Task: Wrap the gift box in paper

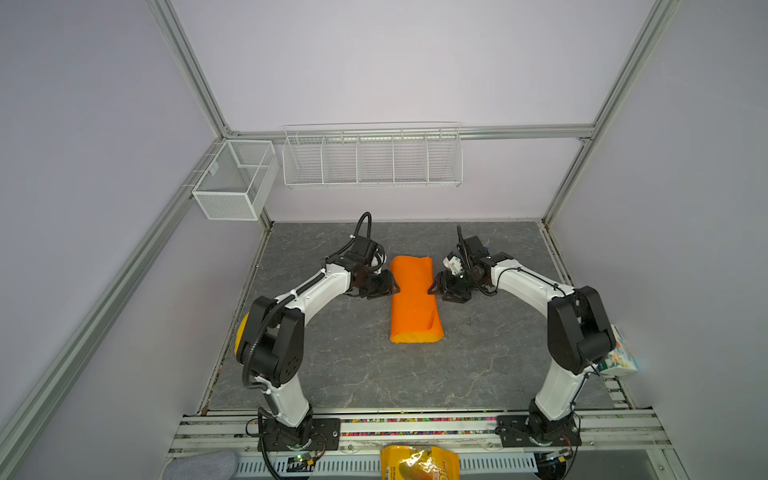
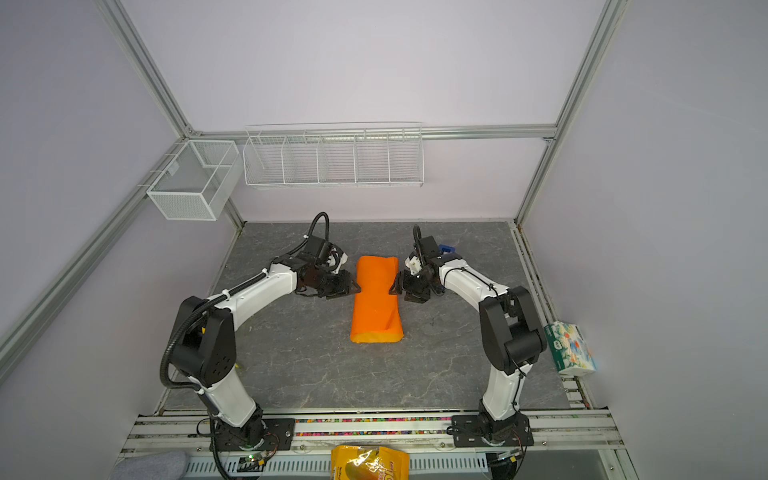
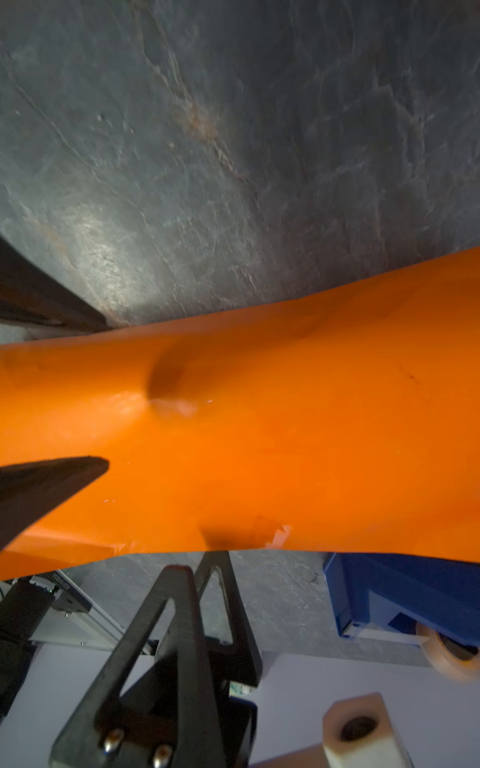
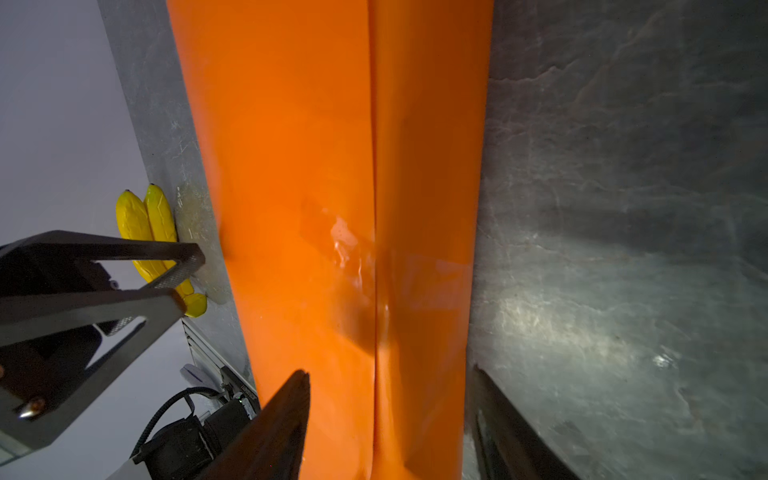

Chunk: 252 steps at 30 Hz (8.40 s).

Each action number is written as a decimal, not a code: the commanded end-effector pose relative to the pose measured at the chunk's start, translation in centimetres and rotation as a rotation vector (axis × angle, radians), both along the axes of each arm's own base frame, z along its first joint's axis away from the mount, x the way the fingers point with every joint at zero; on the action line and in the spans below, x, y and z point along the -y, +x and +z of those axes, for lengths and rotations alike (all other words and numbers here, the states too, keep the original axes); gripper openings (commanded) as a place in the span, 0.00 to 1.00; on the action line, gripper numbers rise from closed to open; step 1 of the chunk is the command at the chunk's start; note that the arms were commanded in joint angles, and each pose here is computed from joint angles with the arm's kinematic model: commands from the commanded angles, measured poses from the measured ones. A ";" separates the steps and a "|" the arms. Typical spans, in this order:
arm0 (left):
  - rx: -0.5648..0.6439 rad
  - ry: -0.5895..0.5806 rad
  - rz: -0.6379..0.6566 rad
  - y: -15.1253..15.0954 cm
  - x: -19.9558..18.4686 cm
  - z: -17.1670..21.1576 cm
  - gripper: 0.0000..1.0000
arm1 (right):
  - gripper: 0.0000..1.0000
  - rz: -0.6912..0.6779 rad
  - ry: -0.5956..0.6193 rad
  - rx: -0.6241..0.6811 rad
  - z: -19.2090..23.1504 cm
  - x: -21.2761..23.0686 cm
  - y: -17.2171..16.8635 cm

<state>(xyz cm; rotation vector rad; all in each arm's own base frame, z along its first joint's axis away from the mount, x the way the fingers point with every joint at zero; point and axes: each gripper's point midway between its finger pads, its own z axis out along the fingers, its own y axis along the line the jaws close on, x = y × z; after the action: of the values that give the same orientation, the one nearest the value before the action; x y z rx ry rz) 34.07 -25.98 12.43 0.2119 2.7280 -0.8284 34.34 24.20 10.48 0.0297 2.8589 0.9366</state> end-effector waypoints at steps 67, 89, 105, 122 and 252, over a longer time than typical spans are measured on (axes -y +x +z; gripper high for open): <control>0.170 0.106 0.067 -2.2 -0.3 -7.2 0.51 | 0.26 -0.028 -0.258 0.554 -6.1 -1.7 -2.3; 0.302 0.207 0.032 0.7 -0.5 -7.1 0.32 | 0.13 -0.018 -0.272 0.538 -6.6 -1.9 -2.2; 0.274 0.255 0.073 0.6 -1.1 -8.0 0.00 | 0.07 -0.037 -0.331 0.513 -6.7 -0.9 -2.2; 0.226 0.247 0.128 -3.5 -0.8 -8.5 0.12 | 0.07 -0.042 -0.365 0.518 -6.4 0.0 -2.7; 0.139 0.259 0.148 -2.0 -3.4 -7.1 0.08 | 0.06 -0.027 -0.413 0.529 -5.7 -1.6 -1.9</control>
<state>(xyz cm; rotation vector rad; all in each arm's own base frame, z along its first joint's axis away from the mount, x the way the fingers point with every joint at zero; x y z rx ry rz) 31.63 -20.91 4.90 0.0514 2.6728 -0.3290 32.69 26.33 4.75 -0.2029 2.4748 0.2709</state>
